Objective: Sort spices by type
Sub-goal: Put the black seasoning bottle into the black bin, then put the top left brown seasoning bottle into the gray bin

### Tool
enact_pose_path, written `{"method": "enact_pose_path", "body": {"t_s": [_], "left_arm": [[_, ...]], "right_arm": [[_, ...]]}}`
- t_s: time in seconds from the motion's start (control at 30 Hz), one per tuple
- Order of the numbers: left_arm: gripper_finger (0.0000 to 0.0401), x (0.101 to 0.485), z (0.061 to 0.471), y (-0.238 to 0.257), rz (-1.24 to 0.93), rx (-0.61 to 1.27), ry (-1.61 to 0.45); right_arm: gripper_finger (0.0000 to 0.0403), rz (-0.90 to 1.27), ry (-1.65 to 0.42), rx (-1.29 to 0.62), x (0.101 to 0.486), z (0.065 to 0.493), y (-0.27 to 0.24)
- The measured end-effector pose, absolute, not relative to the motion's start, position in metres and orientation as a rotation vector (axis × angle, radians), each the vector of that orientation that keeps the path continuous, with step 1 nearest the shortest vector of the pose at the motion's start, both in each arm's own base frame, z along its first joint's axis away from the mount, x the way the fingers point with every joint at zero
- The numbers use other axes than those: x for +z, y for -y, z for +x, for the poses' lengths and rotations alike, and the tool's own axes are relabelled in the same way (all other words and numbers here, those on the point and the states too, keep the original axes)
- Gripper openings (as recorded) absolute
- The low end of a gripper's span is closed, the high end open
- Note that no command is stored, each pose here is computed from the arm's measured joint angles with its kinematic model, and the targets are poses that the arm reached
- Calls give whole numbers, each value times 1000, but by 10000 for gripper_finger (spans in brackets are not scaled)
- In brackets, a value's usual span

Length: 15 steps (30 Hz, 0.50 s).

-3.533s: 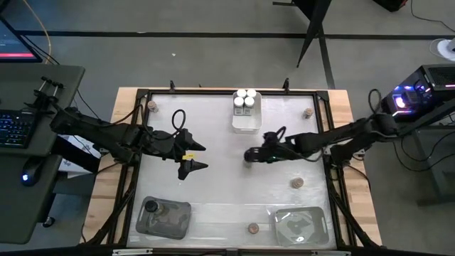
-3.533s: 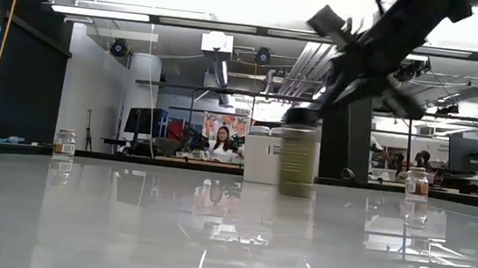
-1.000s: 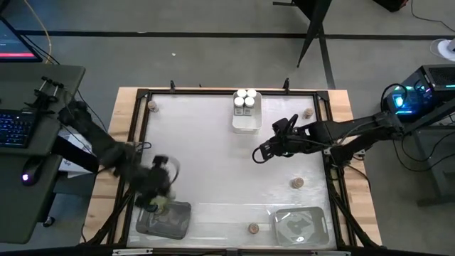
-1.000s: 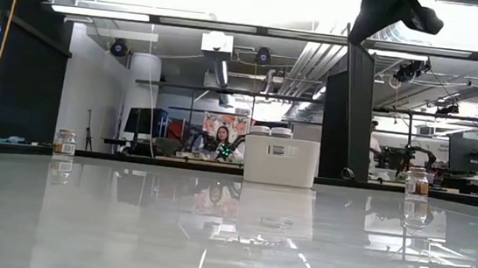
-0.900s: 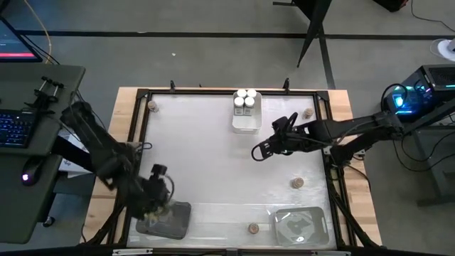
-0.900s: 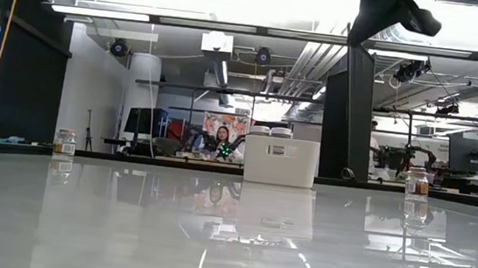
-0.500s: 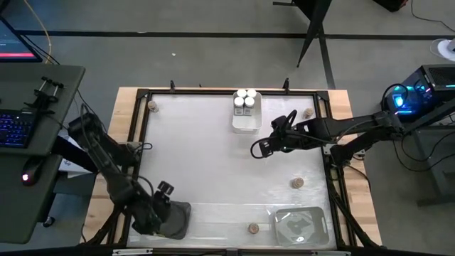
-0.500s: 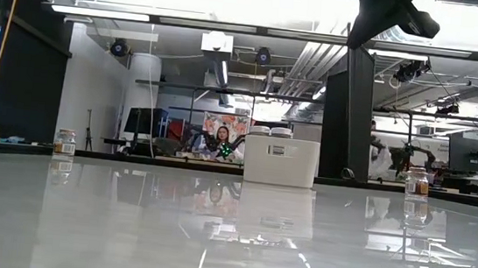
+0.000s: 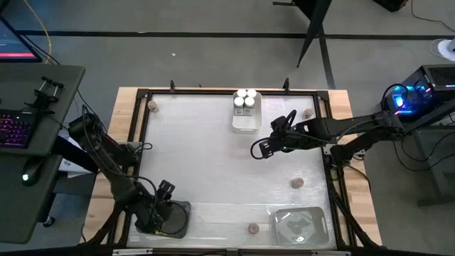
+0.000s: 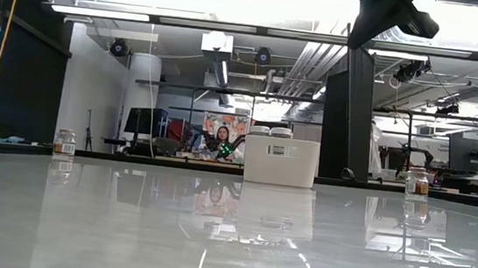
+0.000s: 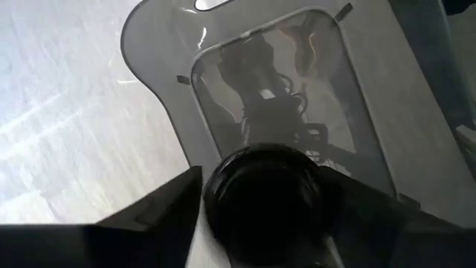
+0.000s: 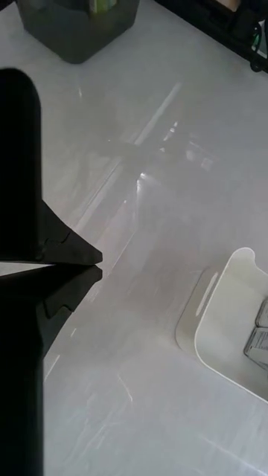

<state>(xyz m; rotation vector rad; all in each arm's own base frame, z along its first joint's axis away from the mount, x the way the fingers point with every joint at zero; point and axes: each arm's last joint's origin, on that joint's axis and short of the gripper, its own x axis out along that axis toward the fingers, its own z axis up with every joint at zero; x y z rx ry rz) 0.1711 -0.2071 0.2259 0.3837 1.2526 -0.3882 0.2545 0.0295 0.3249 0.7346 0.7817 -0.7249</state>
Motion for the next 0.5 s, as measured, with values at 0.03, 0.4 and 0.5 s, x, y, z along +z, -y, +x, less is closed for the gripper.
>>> {"method": "enact_pose_path", "body": {"t_s": [0.03, 0.4, 0.5], "left_arm": [[261, 226, 171, 207, 385, -386, -1252], [298, 254, 170, 198, 417, -415, -1278], [295, 281, 168, 184, 429, -375, -1239]], "right_arm": [[0, 735, -782, -725, 325, 255, -29], [0, 738, -793, -712, 325, 255, -30], [0, 732, -823, -669, 325, 255, -31]]}}
